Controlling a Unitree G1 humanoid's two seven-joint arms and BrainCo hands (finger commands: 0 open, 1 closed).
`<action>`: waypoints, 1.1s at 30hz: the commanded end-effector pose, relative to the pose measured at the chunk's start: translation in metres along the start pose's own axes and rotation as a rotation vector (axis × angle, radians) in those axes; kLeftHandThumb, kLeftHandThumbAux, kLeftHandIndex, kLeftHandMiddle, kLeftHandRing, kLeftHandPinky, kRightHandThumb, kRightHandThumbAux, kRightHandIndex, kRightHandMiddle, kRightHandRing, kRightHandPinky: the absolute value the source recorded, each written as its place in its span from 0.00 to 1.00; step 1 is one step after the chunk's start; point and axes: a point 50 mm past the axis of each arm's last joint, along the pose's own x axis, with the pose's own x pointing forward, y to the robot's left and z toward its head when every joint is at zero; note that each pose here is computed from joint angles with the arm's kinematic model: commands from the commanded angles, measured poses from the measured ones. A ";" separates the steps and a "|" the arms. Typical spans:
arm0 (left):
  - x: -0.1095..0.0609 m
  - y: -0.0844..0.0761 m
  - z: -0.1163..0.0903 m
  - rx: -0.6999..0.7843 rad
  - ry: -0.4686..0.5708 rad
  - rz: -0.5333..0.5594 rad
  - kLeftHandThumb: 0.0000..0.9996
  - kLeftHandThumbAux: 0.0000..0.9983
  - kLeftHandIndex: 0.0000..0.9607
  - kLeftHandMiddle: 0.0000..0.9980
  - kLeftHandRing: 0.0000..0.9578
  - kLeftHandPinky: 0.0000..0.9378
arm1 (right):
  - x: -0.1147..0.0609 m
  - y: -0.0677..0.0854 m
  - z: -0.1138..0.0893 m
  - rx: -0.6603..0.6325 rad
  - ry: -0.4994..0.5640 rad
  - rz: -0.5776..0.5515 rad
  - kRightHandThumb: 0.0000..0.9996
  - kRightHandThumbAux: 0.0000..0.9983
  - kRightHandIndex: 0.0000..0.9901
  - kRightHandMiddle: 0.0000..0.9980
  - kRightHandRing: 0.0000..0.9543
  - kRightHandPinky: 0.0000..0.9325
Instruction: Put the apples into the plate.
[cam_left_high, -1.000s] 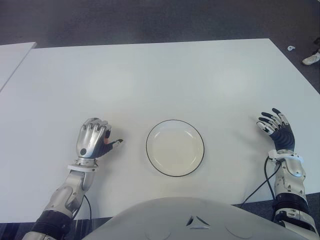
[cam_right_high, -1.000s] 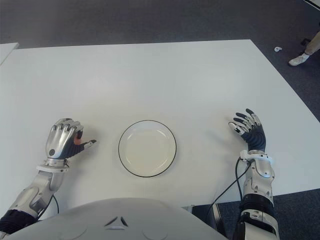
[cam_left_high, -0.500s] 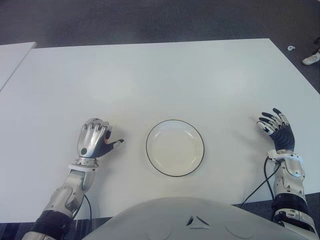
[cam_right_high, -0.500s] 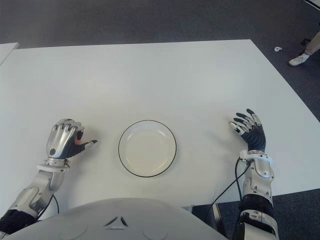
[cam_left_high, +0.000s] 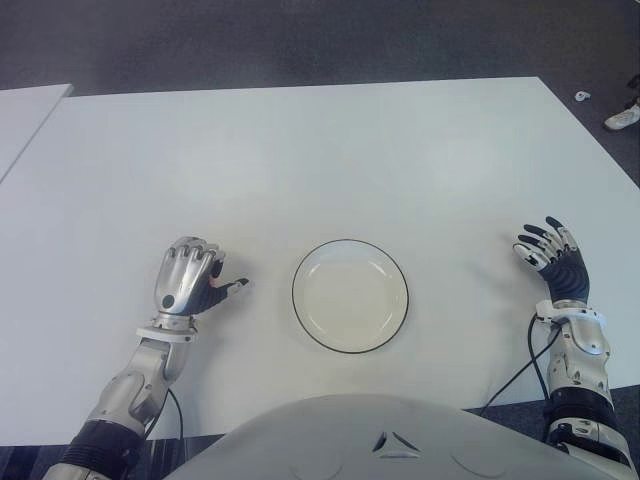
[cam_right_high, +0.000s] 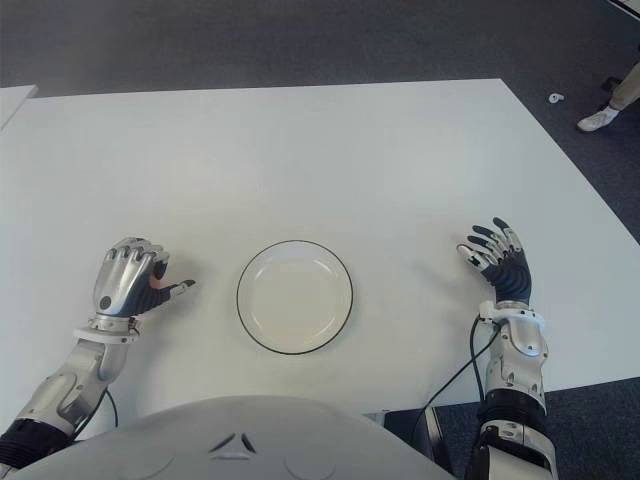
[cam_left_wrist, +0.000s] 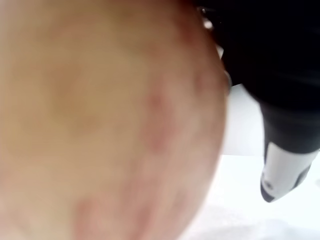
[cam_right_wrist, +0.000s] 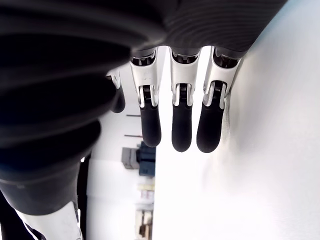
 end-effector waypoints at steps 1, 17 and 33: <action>-0.016 -0.009 -0.008 0.022 0.048 -0.120 0.78 0.68 0.88 0.88 0.91 0.92 | -0.013 0.006 -0.026 0.017 0.120 0.009 0.41 0.81 0.12 0.29 0.32 0.32; -0.016 -0.008 -0.007 0.025 0.046 -0.116 0.78 0.68 0.88 0.88 0.91 0.93 | -0.013 0.006 -0.026 0.020 0.120 0.005 0.40 0.81 0.11 0.29 0.32 0.32; -0.012 0.011 -0.005 0.136 -0.002 -0.097 0.36 0.46 0.57 0.65 0.62 0.60 | -0.013 0.006 -0.027 0.016 0.122 0.021 0.38 0.83 0.10 0.27 0.31 0.30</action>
